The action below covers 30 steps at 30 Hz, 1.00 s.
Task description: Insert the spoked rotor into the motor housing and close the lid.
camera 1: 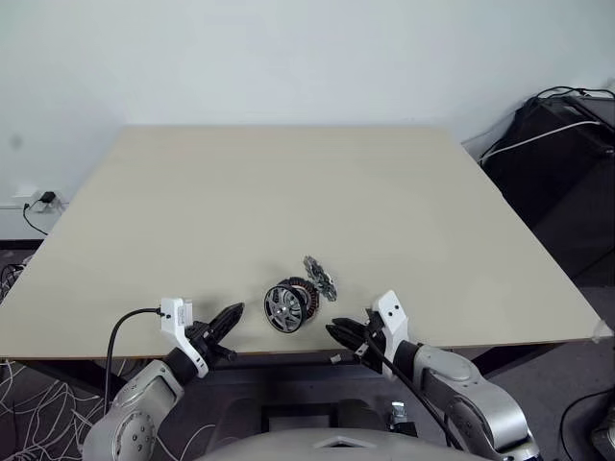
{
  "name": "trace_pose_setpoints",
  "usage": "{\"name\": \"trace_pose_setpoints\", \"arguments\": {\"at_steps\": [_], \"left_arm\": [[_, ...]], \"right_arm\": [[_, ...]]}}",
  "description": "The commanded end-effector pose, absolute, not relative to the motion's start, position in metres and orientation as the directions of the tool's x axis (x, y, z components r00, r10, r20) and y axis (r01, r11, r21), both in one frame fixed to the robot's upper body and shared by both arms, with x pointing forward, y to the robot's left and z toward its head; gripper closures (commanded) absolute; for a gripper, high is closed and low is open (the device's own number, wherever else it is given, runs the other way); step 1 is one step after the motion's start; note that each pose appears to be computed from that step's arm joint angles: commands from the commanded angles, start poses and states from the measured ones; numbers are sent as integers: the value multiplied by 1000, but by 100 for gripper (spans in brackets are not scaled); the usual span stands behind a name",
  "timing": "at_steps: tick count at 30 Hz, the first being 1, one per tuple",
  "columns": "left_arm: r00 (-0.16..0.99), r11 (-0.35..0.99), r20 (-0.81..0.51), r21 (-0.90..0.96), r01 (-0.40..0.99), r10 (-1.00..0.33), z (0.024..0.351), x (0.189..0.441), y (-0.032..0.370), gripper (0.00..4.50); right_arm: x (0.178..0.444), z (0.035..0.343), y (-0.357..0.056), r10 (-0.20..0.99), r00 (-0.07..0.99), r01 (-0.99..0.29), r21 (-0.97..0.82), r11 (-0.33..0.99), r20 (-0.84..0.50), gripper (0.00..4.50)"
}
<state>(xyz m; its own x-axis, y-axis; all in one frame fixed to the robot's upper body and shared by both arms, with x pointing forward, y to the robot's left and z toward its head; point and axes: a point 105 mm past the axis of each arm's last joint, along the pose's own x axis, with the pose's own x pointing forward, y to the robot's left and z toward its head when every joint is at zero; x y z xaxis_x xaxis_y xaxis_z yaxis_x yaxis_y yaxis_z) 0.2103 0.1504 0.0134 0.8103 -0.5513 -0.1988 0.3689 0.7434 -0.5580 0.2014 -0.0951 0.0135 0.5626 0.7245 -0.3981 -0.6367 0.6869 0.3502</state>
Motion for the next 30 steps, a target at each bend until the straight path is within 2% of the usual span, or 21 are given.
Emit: {"name": "trace_pose_setpoints", "arguments": {"at_steps": [1, 2, 9, 30], "left_arm": [[814, 752, -176, -525, 398, -553, 21, 216, 148, 450], [813, 755, -181, -521, 399, -554, 21, 216, 148, 450], [803, 757, -199, -514, 402, -562, 18, 217, 144, 450], [794, 748, -202, -524, 407, -574, 16, 219, 143, 450]], "right_arm": [[206, 30, -89, 737, 585, -646, 355, 676, -339, 196], [206, 31, -87, 737, 588, -642, 361, 676, -334, 167], [212, 39, -72, 743, 602, -612, 429, 664, -292, 167], [219, 34, -57, 761, 576, -560, 534, 634, -298, 167]]}}
